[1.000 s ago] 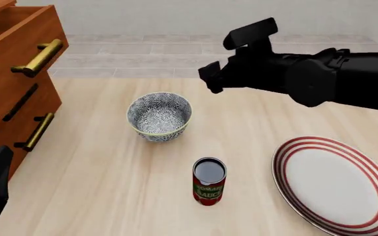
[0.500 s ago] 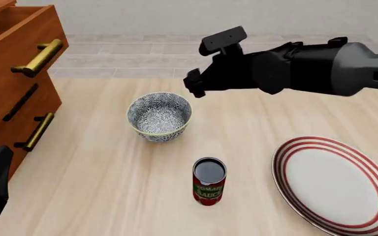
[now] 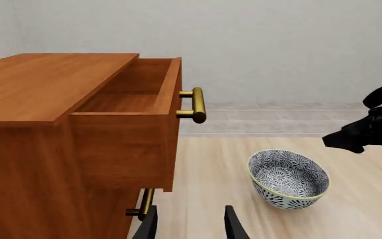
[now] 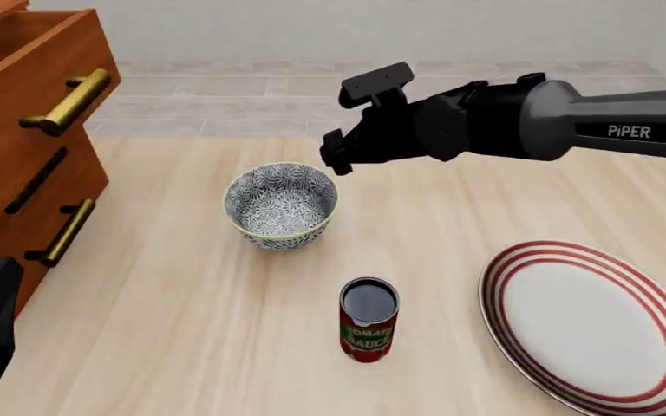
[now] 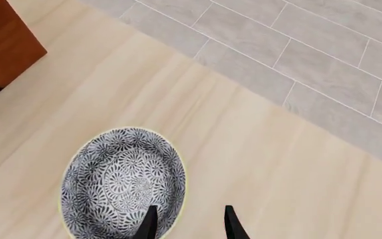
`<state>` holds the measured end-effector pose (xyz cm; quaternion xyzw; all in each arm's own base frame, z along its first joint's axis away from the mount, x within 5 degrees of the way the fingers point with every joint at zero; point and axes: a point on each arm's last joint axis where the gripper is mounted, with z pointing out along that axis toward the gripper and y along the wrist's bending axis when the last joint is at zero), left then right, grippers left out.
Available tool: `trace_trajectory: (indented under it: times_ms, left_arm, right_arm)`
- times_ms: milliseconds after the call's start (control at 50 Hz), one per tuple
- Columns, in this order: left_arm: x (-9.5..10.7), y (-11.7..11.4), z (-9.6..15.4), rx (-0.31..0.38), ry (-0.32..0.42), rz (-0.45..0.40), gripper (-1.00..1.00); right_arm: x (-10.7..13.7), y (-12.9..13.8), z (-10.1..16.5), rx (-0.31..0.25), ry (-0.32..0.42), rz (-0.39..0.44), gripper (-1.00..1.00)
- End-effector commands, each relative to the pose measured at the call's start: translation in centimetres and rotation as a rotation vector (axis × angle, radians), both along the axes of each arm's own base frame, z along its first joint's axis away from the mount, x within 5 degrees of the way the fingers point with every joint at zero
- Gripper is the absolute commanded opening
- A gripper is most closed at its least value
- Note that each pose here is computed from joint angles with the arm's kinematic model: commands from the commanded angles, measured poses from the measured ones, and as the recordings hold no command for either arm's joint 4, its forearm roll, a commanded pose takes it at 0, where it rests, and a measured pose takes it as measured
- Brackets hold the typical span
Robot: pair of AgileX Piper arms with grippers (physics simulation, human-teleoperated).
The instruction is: Put the bowl on the plate.
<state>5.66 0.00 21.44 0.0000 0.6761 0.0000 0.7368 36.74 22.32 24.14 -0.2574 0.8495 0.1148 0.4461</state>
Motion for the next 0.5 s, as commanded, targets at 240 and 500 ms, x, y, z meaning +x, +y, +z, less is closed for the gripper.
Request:
trace_trajectory:
  times_ms: [240, 500]
  left_arm:
    - [0.0, 0.0, 0.0, 0.0, 0.0, 0.0, 1.0]
    - [0.0, 0.0, 0.0, 0.0, 0.0, 0.0, 1.0]
  right_arm:
    - [1.9, 0.6, -2.6, -0.016, 0.052, -0.022, 1.0]
    - [2.8, 0.6, -3.8, -0.02, 0.068, -0.034, 1.0]
